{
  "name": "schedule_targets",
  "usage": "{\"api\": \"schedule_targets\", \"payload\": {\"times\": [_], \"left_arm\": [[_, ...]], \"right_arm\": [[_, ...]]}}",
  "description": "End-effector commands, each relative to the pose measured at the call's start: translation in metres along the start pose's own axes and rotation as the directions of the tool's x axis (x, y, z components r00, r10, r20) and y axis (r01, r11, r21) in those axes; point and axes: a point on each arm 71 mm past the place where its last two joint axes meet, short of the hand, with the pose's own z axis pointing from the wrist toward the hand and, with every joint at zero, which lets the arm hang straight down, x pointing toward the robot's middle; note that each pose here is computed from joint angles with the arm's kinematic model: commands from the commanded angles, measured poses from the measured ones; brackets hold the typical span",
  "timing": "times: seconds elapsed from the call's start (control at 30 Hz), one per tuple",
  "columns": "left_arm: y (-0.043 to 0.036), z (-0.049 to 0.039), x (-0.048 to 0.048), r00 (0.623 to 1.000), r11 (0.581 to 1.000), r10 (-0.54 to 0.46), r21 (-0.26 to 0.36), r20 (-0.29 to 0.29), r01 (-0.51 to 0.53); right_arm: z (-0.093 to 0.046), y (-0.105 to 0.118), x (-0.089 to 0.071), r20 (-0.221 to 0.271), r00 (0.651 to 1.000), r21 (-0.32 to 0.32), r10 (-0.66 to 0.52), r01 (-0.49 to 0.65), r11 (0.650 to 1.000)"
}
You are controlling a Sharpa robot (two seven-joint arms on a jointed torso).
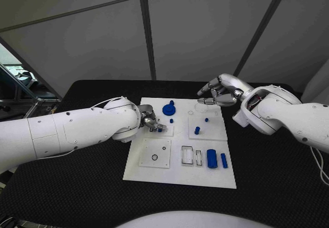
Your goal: Assemble the parts on the task board
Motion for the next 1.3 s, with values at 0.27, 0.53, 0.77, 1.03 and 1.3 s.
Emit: {"api": "schedule_targets", "payload": {"times": [0.27,0.53,0.77,1.03,1.3], "left_arm": [[0.0026,-0.0074,-0.0135,0.999,0.999,-0.041,-0.003,0.012,0.041],[0.0,-0.0166,-0.0378,0.994,0.995,-0.099,0.026,-0.038,0.1],[0.0063,-0.0155,-0.0704,0.993,0.995,-0.097,0.008,-0.063,0.098],[0.0152,0.0077,-0.0918,0.998,0.998,-0.043,-0.054,-0.038,0.041],[0.0147,0.0275,-0.0906,0.998,0.995,0.03,-0.094,-0.061,-0.036]], "right_arm": [[0.001,0.0,-0.001,0.002,1.0,-0.005,-0.004,0.004,1.0],[0.001,-0.001,-0.002,0.004,1.0,-0.003,-0.005,0.005,1.0],[0.001,-0.001,-0.002,0.005,1.0,-0.001,-0.006,0.006,1.0],[0.003,0.0,-0.001,0.002,1.0,-0.003,-0.005,0.005,1.0],[0.004,0.0,0.0,-0.001,1.0,-0.005,-0.004,0.004,1.0]]}}
